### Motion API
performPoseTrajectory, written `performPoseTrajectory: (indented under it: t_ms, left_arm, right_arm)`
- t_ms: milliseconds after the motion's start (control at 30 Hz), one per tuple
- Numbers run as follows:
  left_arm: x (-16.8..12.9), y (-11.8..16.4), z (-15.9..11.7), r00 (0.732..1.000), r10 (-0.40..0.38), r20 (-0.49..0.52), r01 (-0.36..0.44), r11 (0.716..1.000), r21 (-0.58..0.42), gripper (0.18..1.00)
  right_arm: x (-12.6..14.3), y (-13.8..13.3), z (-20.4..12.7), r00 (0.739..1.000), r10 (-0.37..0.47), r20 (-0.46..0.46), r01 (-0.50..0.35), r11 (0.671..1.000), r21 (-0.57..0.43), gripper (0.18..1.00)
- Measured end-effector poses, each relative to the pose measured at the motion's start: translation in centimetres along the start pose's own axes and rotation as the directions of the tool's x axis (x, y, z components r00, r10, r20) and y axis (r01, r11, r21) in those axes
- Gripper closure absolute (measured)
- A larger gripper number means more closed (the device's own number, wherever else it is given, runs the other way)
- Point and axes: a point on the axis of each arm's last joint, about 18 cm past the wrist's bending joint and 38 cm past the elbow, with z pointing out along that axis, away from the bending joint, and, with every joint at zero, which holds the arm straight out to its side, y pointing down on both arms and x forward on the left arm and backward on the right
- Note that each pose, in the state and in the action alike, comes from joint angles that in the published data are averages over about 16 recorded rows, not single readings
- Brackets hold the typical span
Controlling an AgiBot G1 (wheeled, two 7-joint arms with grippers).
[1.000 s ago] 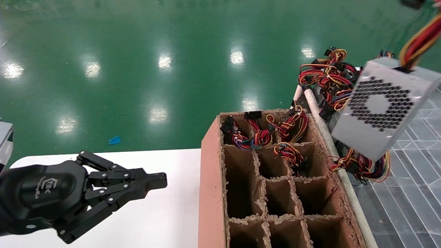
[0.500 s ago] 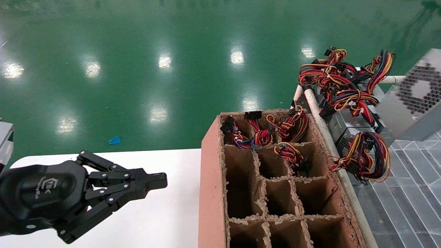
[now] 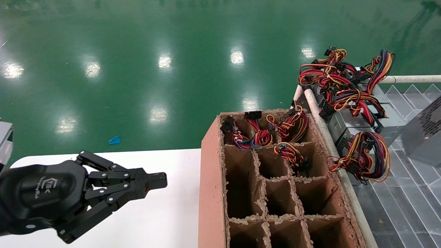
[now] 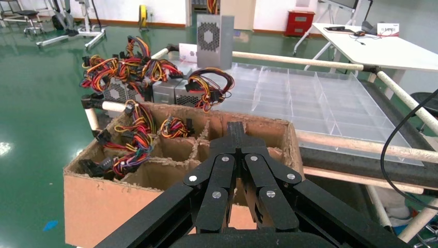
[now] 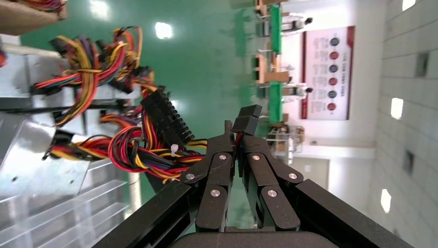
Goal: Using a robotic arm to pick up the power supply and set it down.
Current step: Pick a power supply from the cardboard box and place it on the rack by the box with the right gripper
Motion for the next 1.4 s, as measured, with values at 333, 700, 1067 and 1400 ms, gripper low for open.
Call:
performPoseTrajectory:
  t_ms: [333, 700, 1067, 1400]
  left_arm:
    - [0.0, 0.0, 0.0, 1.000, 0.000, 0.000, 0.000, 1.000, 0.000, 0.993]
    - [0.0, 0.0, 0.0, 1.000, 0.000, 0.000, 0.000, 1.000, 0.000, 0.993]
    - [0.0, 0.0, 0.0, 1.000, 0.000, 0.000, 0.000, 1.000, 0.000, 0.993]
    - [0.0, 0.0, 0.0, 1.000, 0.000, 0.000, 0.000, 1.000, 0.000, 0.993]
  right_arm:
    - [-2.8, 1.2, 0.1, 0.997, 0.042, 0.065, -0.042, 0.999, -0.012, 0.988]
    - [-4.4, 1.0, -0.4, 0.992, 0.061, 0.106, -0.061, 0.998, -0.006, 0.988]
    - [-5.5, -0.3, -1.0, 0.987, 0.073, 0.144, -0.077, 0.997, 0.022, 0.988]
    - [-6.6, -2.1, -0.8, 0.978, 0.081, 0.192, -0.093, 0.994, 0.055, 0.988]
